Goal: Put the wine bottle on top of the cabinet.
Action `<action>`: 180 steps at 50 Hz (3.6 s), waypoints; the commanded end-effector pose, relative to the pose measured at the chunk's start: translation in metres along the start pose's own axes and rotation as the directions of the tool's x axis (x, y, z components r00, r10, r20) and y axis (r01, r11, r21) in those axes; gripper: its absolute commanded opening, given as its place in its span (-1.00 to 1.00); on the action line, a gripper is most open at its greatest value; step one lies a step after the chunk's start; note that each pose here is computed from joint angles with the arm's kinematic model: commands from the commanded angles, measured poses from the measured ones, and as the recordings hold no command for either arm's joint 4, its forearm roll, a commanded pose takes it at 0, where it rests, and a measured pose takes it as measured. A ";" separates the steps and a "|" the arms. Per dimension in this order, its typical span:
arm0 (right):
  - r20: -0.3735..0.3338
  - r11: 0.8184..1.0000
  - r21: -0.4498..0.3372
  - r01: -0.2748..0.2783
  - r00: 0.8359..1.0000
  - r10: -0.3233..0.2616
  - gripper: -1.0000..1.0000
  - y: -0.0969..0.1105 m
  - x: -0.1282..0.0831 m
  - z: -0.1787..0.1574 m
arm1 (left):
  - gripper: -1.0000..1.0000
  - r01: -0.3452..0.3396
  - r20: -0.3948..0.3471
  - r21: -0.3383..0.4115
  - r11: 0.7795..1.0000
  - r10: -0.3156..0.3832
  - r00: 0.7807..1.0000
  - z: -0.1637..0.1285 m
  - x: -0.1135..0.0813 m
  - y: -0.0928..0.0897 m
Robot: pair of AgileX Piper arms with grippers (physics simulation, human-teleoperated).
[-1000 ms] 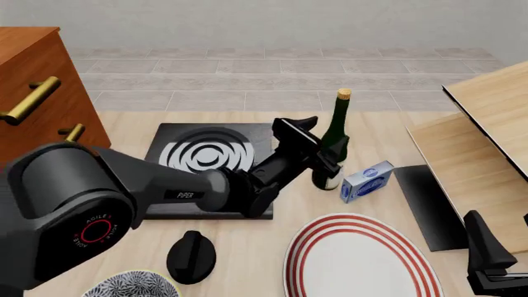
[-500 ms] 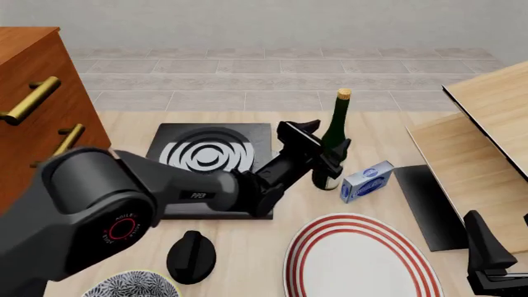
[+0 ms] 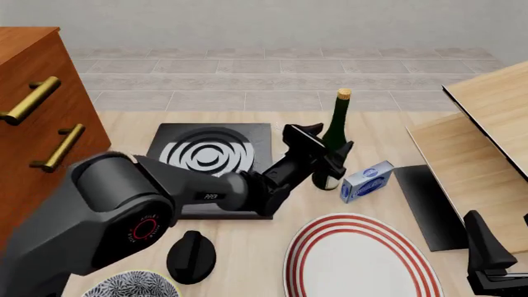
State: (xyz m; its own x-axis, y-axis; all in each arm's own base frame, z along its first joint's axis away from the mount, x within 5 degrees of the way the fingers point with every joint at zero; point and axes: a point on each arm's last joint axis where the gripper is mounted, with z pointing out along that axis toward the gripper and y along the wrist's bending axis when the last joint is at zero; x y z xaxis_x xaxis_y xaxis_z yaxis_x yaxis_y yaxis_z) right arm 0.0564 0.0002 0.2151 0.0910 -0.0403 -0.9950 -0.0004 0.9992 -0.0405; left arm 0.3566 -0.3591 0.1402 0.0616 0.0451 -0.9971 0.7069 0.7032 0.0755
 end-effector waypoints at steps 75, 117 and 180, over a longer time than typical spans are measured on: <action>0.000 1.000 0.000 0.000 1.000 0.000 1.00 0.000 0.000 0.000 | -1.00 -0.013 -0.002 -0.019 1.000 0.013 1.000 -0.004 0.008 0.009; 0.000 1.000 0.000 0.000 1.000 0.000 1.00 0.000 0.000 0.000 | -1.00 -0.071 0.029 -0.012 0.997 0.072 0.997 -0.067 -0.050 0.007; 0.000 1.000 0.000 0.000 1.000 0.000 1.00 0.000 0.000 0.000 | -1.00 -0.131 0.114 0.004 0.991 0.130 0.985 -0.155 -0.146 0.001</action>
State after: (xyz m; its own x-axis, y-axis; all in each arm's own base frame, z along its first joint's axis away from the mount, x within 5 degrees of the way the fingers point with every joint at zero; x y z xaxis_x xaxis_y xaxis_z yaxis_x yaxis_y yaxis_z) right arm 0.0564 0.0002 0.2151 0.0910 -0.0403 -0.9950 -0.0005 0.9992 -0.0405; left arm 0.2485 -0.2643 0.2645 0.1877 0.0519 -0.9809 0.7073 0.6858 0.1716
